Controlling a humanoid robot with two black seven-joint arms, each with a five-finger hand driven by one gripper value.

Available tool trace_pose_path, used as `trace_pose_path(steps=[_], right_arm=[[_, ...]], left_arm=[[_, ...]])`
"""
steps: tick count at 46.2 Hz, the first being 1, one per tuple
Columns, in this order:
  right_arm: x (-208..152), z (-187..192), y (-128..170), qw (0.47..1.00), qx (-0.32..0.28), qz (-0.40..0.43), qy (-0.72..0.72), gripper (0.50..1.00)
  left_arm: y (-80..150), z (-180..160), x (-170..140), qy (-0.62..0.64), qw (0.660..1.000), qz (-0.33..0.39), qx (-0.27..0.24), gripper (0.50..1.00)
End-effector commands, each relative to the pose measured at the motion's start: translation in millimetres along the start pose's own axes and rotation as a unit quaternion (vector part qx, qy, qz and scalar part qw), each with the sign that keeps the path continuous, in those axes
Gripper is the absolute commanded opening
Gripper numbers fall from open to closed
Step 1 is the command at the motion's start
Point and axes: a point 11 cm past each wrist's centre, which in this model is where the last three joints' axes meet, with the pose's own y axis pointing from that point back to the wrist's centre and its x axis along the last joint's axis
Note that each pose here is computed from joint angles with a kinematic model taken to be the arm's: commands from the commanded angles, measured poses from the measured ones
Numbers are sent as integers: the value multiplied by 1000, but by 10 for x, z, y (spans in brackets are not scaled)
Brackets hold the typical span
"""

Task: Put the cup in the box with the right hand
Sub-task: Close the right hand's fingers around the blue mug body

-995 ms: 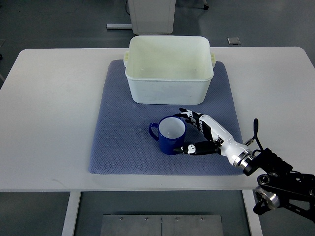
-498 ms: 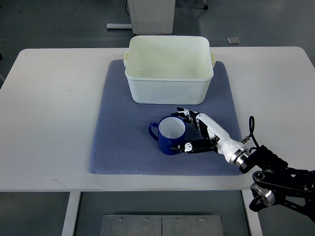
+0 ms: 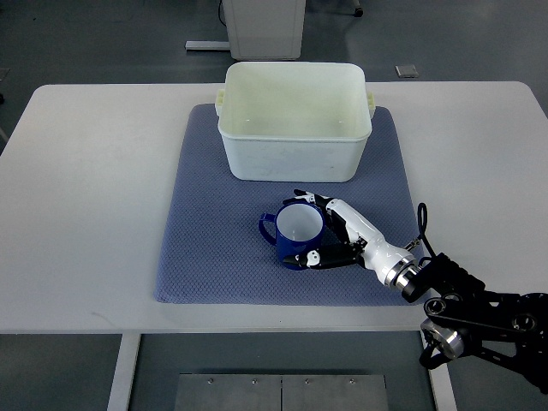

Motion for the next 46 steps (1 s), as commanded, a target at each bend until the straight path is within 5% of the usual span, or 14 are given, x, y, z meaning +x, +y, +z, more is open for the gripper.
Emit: trace_pose_path(steps=[1,30,41,46], right_arm=[[3,-3,-7,1000,-2,2,-5,1000],[-107,-45,-138,1000,-10,-4,-24,996],[-156,-59,-167,1000,-12,-8,0,868],[-140,-58,-172,1000,-13,-6,8,849]], left_arm=[[0,0,0,0,1000,0,0,1000],[0,0,0,1,1000,0,0,1000],[0,0,0,0,1000,0,0,1000],[0,0,0,1,1000,0,0,1000]])
